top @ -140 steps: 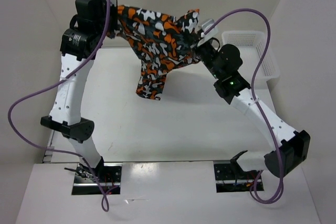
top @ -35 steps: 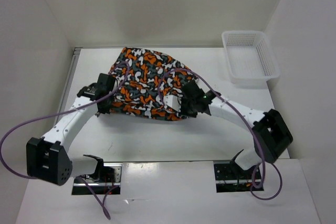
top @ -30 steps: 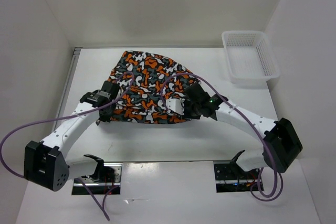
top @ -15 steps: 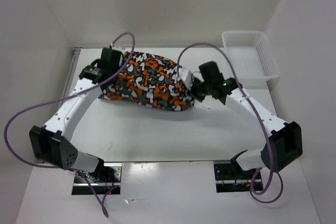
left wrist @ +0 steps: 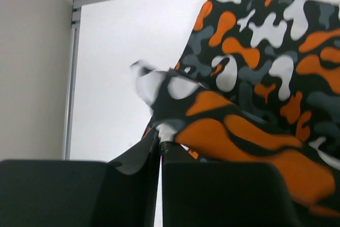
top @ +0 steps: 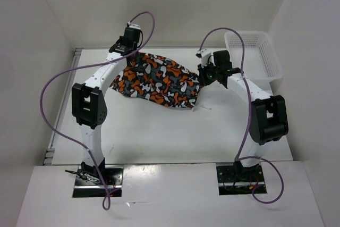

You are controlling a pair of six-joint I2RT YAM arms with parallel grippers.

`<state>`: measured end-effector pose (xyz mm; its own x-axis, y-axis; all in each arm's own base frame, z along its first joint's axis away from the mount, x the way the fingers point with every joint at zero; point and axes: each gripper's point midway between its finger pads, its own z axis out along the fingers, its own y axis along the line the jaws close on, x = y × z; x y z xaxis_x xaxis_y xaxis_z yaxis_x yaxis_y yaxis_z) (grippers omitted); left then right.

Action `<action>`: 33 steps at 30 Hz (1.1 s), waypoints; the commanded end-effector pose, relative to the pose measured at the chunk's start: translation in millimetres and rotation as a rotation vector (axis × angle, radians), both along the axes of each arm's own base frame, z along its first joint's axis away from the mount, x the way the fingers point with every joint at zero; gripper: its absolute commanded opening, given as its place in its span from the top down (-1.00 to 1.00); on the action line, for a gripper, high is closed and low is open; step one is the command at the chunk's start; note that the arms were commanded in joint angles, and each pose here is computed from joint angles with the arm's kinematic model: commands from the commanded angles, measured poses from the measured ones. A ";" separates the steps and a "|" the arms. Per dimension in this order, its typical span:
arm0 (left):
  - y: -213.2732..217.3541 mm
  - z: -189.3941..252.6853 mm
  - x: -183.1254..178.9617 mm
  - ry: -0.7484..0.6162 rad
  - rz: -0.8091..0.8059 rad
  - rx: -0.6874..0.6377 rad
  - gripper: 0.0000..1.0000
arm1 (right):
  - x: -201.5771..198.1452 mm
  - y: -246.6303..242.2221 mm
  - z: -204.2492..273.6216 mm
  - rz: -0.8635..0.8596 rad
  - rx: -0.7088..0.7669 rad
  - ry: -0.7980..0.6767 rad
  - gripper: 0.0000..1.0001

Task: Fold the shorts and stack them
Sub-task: Fold the shorts

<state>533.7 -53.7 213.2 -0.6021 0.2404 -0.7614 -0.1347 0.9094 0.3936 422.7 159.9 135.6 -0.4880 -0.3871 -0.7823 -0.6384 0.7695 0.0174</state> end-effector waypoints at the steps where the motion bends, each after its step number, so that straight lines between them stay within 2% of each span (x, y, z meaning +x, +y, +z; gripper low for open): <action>1: 13.2 38.6 26.4 -0.126 0.068 0.000 0.88 | 45.2 -13.9 30.2 -0.106 0.073 -0.101 1.00; 4: 15.7 33.1 37.3 -0.119 0.100 0.025 0.81 | 59.3 -21.8 27.5 -0.142 0.087 -0.089 1.00; 8: 13.4 8.1 50.5 -0.077 0.106 0.044 0.39 | 73.7 -22.7 0.8 -0.174 0.097 -0.025 1.00; 10: 12.9 -11.6 57.0 -0.042 0.112 0.062 0.26 | 83.8 -22.4 2.8 -0.194 0.102 -0.023 0.94; 11: 11.9 -5.2 60.8 -0.049 0.112 0.059 0.20 | 88.8 -24.8 -12.7 -0.244 0.104 0.023 0.50; 12: 12.8 -6.1 62.9 -0.043 0.120 0.068 0.00 | 99.3 -25.5 -5.5 -0.273 0.113 0.014 0.21; 13: 13.0 -25.8 62.1 0.020 0.118 0.089 -0.11 | 106.4 -26.9 -6.1 -0.300 0.116 0.014 -0.03; 14: 18.4 -0.9 69.8 -0.032 0.132 0.072 -0.21 | 115.3 -33.7 -6.8 -0.356 0.103 0.005 -0.23; 15: 25.0 -10.7 73.5 -0.006 0.143 0.080 -0.27 | 127.9 -39.8 -2.5 -0.423 0.133 0.004 -0.56; 16: 33.7 -12.1 64.5 0.050 0.152 0.098 -0.37 | 133.4 -43.2 5.6 -0.459 0.140 -0.014 -0.64; 18: 53.2 7.8 65.2 0.033 0.162 0.062 -0.44 | 145.2 -50.3 25.7 -0.527 0.156 -0.059 -0.67; 20: 71.4 -2.8 42.7 0.159 0.140 0.032 -0.49 | 140.8 -59.4 50.9 -0.524 0.182 -0.085 -0.67; 22: 81.2 -29.9 15.8 0.329 0.112 -0.009 -0.52 | 121.0 -58.3 48.8 -0.487 0.198 -0.025 -0.67; 23: 85.7 -44.4 8.3 0.392 0.076 -0.095 -0.52 | 103.0 -54.3 32.0 -0.453 0.188 0.035 -0.67; 24: 90.2 -46.2 3.1 0.413 0.069 -0.132 -0.55 | 85.1 -44.9 37.1 -0.366 0.196 0.053 -0.67; 25: 92.2 -77.2 -11.1 0.522 0.061 -0.176 -0.55 | 65.9 -43.2 24.9 -0.335 0.177 0.116 -0.67; 26: 88.8 -75.7 -16.4 0.528 0.021 -0.269 -0.55 | 42.9 -39.2 1.1 -0.304 0.151 0.187 -0.67; 27: 86.2 -79.4 -13.2 0.514 0.000 -0.305 -0.55 | 27.2 -30.5 -1.8 -0.244 0.138 0.205 -0.67; 29: 75.2 -96.3 -28.0 0.570 -0.030 -0.356 -0.57 | -5.3 -29.3 -32.9 -0.219 0.127 0.323 -0.67; 32: 69.6 -110.5 -34.1 0.592 -0.037 -0.354 -0.63 | -38.9 -17.4 -55.0 -0.148 0.109 0.394 -0.70; 33: 69.6 -128.1 -41.4 0.631 -0.030 -0.356 -0.63 | -47.0 -9.9 -60.7 -0.120 0.095 0.406 -0.70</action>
<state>493.4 64.2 73.4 -0.9646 0.0066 -0.2637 -0.0411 0.9837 0.1751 416.9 129.9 89.2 -0.7744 -0.1557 -0.6132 -0.3921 0.8788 0.2721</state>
